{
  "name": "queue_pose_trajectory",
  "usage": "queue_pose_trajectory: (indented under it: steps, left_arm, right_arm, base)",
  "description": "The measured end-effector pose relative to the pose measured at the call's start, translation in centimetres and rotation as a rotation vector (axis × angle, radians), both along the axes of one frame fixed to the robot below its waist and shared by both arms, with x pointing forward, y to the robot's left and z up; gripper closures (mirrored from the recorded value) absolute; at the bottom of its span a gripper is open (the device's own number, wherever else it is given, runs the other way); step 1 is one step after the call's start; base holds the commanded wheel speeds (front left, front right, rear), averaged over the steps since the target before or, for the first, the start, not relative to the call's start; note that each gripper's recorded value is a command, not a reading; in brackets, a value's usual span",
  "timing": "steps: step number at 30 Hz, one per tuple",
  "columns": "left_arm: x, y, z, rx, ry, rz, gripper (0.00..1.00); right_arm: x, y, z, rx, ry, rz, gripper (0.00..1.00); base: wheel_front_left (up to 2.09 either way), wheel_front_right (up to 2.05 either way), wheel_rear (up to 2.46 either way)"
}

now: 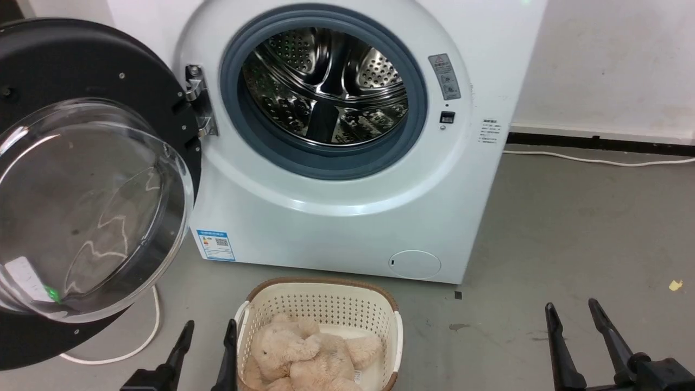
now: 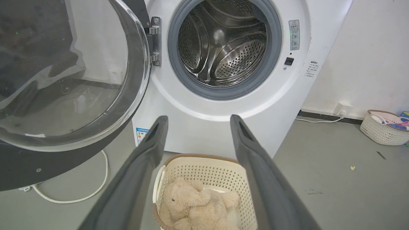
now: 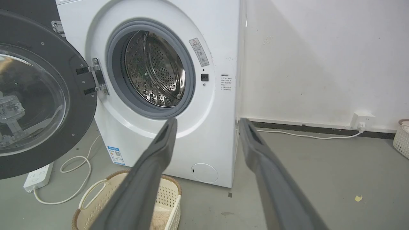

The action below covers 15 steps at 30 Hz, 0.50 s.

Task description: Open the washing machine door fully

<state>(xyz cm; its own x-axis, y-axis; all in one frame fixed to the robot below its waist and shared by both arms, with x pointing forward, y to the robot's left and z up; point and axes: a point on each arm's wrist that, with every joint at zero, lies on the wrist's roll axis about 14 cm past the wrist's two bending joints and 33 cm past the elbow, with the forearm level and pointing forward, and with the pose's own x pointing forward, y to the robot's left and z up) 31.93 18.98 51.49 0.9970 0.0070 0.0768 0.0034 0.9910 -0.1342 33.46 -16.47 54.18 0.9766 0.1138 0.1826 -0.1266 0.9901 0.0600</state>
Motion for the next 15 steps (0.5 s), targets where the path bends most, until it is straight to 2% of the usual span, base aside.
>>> queue_pose_trajectory:
  steps: [15]
  left_arm:
    - [0.3, -0.9, 0.2, 0.047, -0.016, -0.022, 0.00]
  right_arm:
    - [-0.3, -0.2, -1.5, 0.021, 0.044, -0.008, 0.00]
  base:
    - [0.00, 0.00, 0.00]
